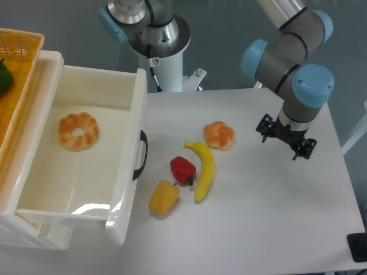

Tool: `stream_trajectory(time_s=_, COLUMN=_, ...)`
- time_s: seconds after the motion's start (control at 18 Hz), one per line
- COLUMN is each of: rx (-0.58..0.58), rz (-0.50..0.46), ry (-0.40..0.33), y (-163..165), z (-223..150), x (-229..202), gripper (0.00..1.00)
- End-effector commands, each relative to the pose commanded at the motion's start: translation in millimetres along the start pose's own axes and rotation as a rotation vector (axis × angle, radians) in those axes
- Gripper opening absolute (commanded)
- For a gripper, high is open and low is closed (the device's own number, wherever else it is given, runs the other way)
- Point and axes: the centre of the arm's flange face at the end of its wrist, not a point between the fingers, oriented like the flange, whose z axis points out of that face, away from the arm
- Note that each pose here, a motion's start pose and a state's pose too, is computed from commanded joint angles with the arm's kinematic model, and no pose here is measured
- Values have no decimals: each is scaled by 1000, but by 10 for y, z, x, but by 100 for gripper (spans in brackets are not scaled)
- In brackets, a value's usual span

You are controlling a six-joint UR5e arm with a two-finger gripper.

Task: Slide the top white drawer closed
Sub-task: 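Lower the gripper from above the bread roll toward the peppers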

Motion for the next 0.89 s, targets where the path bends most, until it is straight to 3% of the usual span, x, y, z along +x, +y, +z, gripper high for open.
stream_trajectory(time_s=0.17, rx=1, rz=-41, ry=15, y=-20, z=45, x=91, gripper=97)
stream_trajectory(time_s=0.28, rx=2, rz=-57, ry=12, y=-76, z=-48, x=212, gripper=68)
stream_trajectory(time_s=0.56, rx=-13, rz=-174, ry=38, y=-408, z=-2, x=556, gripper=16)
stream_trajectory(time_s=0.72, rx=-20, rz=-205, ry=66, y=-684, z=5, x=800, gripper=0)
stream_trajectory(time_s=0.89, rx=8, rz=-291, ry=84, y=-1022, z=-76, x=1108, gripper=0)
